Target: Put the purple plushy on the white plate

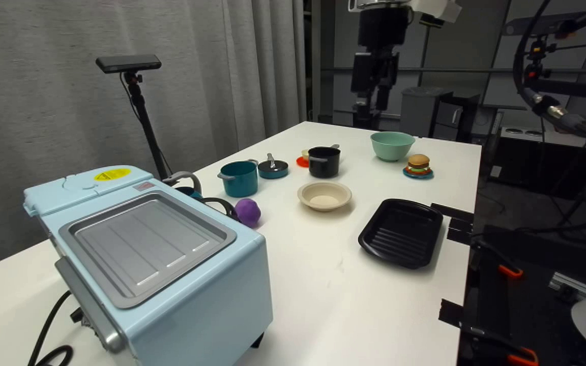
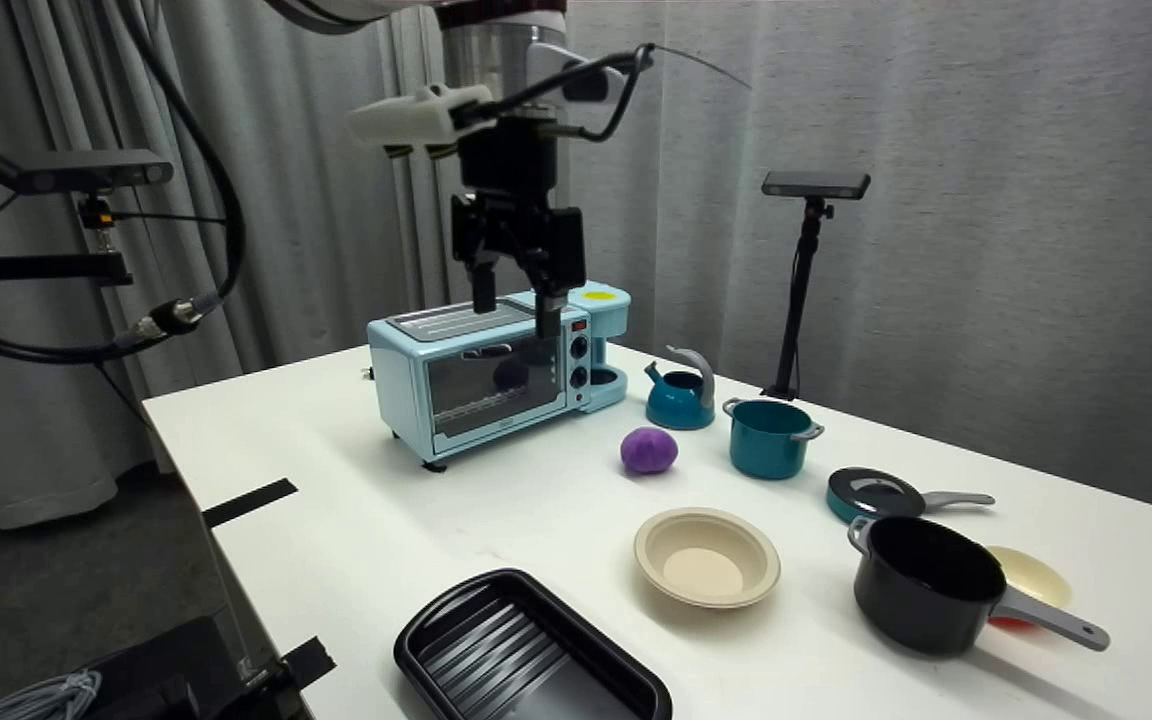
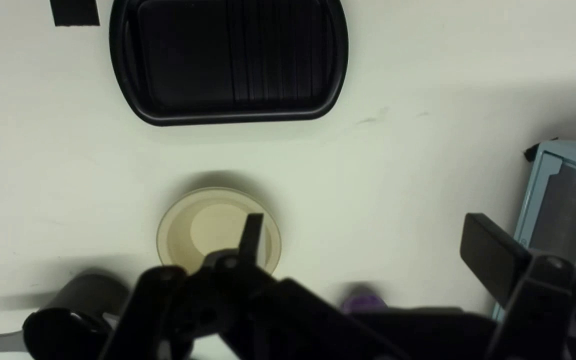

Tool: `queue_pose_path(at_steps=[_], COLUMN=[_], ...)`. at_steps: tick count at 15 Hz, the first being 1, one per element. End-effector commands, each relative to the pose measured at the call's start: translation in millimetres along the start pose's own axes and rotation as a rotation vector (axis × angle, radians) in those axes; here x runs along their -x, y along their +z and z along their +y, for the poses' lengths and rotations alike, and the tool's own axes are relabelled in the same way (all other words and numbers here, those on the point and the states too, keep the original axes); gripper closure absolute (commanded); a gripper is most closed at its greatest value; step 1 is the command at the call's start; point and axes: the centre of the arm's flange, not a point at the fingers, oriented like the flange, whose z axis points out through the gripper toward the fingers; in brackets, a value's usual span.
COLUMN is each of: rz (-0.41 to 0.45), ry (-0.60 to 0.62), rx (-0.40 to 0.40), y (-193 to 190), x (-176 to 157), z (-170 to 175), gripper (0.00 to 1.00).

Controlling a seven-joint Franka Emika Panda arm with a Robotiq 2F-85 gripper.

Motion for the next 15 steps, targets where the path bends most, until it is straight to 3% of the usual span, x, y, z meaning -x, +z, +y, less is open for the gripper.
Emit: queue_pose_path(at_steps=[1,5,8,9,10,15], rz=[0.015,0.068,0.072,0.070,0.067,0.056], ry=[0.008,-0.004,-0.038,-0.036,-0.042,-0.047], rx=[-0.019,-0.034,-0.065,-0.078,-0.047,-0.063], y=[-2.4,18.7,38.9,40.8,45.3,64.1], x=[-91.7,-166.2,-202.9,-210.7,-171.7,-201.6], z=[-9.6,-29.0,-50.6,-53.1,-44.1,-52.7], gripper=[0.00,0.00,0.00,0.00,0.00,0.00])
